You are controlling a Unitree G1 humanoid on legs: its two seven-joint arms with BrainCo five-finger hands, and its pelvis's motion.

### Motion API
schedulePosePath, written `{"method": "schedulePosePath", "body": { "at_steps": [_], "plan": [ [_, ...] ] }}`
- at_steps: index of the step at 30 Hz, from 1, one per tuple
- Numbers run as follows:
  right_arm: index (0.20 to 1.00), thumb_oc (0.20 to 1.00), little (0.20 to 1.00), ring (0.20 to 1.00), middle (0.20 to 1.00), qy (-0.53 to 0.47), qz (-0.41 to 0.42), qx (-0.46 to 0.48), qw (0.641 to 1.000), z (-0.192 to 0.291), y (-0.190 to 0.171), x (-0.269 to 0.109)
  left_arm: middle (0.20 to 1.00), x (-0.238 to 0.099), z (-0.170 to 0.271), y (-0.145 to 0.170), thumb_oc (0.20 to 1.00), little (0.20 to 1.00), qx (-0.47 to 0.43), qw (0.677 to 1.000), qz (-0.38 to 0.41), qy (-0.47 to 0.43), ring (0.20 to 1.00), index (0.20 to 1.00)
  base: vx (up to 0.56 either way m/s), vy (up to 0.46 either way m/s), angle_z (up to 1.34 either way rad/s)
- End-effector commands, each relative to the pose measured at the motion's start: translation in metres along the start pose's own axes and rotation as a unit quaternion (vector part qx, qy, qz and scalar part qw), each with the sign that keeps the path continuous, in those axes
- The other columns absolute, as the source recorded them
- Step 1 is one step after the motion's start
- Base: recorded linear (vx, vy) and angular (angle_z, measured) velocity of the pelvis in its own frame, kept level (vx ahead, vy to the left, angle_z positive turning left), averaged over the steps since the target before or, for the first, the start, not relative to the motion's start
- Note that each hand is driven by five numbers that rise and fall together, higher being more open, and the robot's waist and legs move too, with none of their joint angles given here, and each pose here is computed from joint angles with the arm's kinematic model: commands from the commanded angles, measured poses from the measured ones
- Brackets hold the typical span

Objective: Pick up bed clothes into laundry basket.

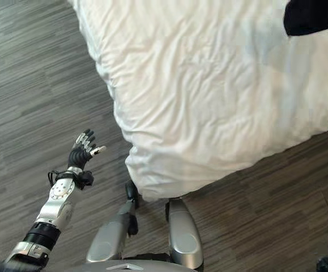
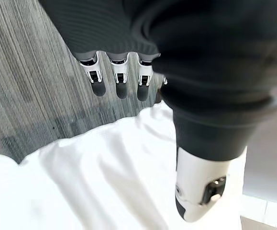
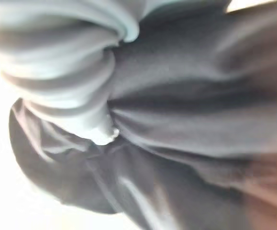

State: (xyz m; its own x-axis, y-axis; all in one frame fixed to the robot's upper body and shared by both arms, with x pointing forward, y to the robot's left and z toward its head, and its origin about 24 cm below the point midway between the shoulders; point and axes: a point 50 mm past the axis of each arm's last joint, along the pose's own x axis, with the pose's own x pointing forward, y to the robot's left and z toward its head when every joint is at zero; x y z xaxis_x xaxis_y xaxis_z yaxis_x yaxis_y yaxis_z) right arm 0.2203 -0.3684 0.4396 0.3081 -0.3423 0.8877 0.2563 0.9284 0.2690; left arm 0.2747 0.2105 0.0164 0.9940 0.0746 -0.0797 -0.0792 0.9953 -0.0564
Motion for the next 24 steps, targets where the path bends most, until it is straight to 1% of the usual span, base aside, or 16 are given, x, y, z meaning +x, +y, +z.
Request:
{"method": "schedulePosePath", "body": {
  "at_steps": [1, 3, 5, 6, 7, 11, 12, 13, 14, 18, 20, 21, 22, 24],
  "plan": [
    [0.200, 0.200, 0.200, 0.200, 0.200, -0.051, -0.027, 0.092, 0.994, 0.002, -0.014, -0.012, 1.000, -0.014, -0.006, 0.006, 1.000, 1.000, 0.021, 1.000, -0.011, 0.000, 1.000, 1.000, 0.10, 0.048, -0.07],
    [0.200, 0.200, 0.200, 0.200, 0.200, -0.072, -0.046, 0.112, 0.990, 0.006, -0.027, -0.025, 1.000, -0.016, -0.008, 0.006, 1.000, 1.000, 0.017, 1.000, -0.006, 0.006, 1.000, 1.000, 0.08, 0.045, -0.11],
    [0.200, 0.200, 0.200, 0.200, 0.200, -0.084, -0.080, 0.136, 0.984, 0.001, -0.048, -0.054, 1.000, -0.019, -0.012, 0.004, 1.000, 1.000, 0.018, 1.000, -0.006, 0.014, 1.000, 1.000, 0.06, 0.050, -0.30],
    [0.200, 0.200, 0.200, 0.200, 0.200, -0.084, -0.082, 0.135, 0.984, 0.002, -0.050, -0.057, 1.000, -0.019, -0.012, 0.004, 1.000, 1.000, 0.021, 1.000, -0.007, 0.015, 1.000, 1.000, 0.04, 0.032, -0.21],
    [0.200, 0.200, 0.200, 0.200, 0.200, -0.082, -0.096, 0.140, 0.982, -0.001, -0.057, -0.068, 1.000, -0.019, -0.013, 0.004, 1.000, 1.000, 0.021, 1.000, -0.006, 0.018, 1.000, 1.000, 0.04, 0.028, -0.21],
    [0.200, 0.200, 0.200, 0.200, 0.200, -0.076, -0.177, 0.184, 0.964, -0.023, -0.081, -0.118, 1.000, -0.020, -0.019, -0.006, 1.000, 1.000, 0.016, 0.999, -0.017, 0.029, 1.000, 1.000, 0.05, 0.040, -0.13],
    [0.200, 0.200, 0.200, 0.200, 0.200, -0.083, -0.215, 0.195, 0.953, -0.029, -0.090, -0.141, 1.000, -0.021, -0.021, -0.009, 1.000, 1.000, 0.017, 0.999, -0.021, 0.033, 1.000, 1.000, 0.07, 0.051, -0.11],
    [0.200, 0.200, 0.200, 0.200, 0.200, -0.083, -0.233, 0.200, 0.948, -0.034, -0.092, -0.151, 1.000, -0.020, -0.021, -0.010, 1.000, 1.000, 0.019, 0.999, -0.022, 0.033, 1.000, 1.000, 0.06, 0.042, -0.14],
    [0.200, 0.200, 0.200, 0.200, 0.200, -0.083, -0.234, 0.200, 0.948, -0.034, -0.092, -0.153, 1.000, -0.020, -0.021, -0.009, 1.000, 1.000, 0.020, 0.999, -0.022, 0.033, 1.000, 1.000, 0.04, 0.024, -0.09],
    [0.200, 0.200, 0.200, 0.200, 0.200, -0.060, -0.311, 0.196, 0.928, -0.051, -0.105, -0.195, 1.000, -0.019, -0.024, -0.015, 1.000, 1.000, 0.023, 0.999, -0.030, 0.039, 1.000, 1.000, 0.04, 0.023, -0.07],
    [0.200, 0.200, 0.200, 0.200, 0.200, -0.036, -0.346, 0.188, 0.918, -0.060, -0.111, -0.220, 1.000, -0.018, -0.024, -0.015, 1.000, 1.000, 0.030, 0.998, -0.032, 0.040, 1.000, 1.000, 0.04, 0.031, -0.07],
    [0.200, 0.200, 0.200, 0.200, 0.200, -0.014, -0.380, 0.176, 0.908, -0.066, -0.119, -0.242, 1.000, -0.016, -0.024, -0.016, 1.000, 1.000, 0.036, 0.998, -0.036, 0.039, 1.000, 1.000, 0.03, 0.027, -0.04],
    [0.200, 0.200, 0.200, 0.200, 0.200, -0.013, -0.381, 0.176, 0.908, -0.066, -0.119, -0.243, 1.000, -0.017, -0.024, -0.015, 1.000, 1.000, 0.037, 0.998, -0.036, 0.040, 1.000, 1.000, 0.04, 0.029, -0.03],
    [0.200, 0.200, 0.200, 0.200, 0.200, 0.000, -0.409, 0.170, 0.897, -0.069, -0.124, -0.263, 1.000, -0.015, -0.023, -0.016, 1.000, 1.000, 0.035, 0.998, -0.038, 0.036, 1.000, 1.000, 0.03, 0.024, -0.10]
  ]
}}
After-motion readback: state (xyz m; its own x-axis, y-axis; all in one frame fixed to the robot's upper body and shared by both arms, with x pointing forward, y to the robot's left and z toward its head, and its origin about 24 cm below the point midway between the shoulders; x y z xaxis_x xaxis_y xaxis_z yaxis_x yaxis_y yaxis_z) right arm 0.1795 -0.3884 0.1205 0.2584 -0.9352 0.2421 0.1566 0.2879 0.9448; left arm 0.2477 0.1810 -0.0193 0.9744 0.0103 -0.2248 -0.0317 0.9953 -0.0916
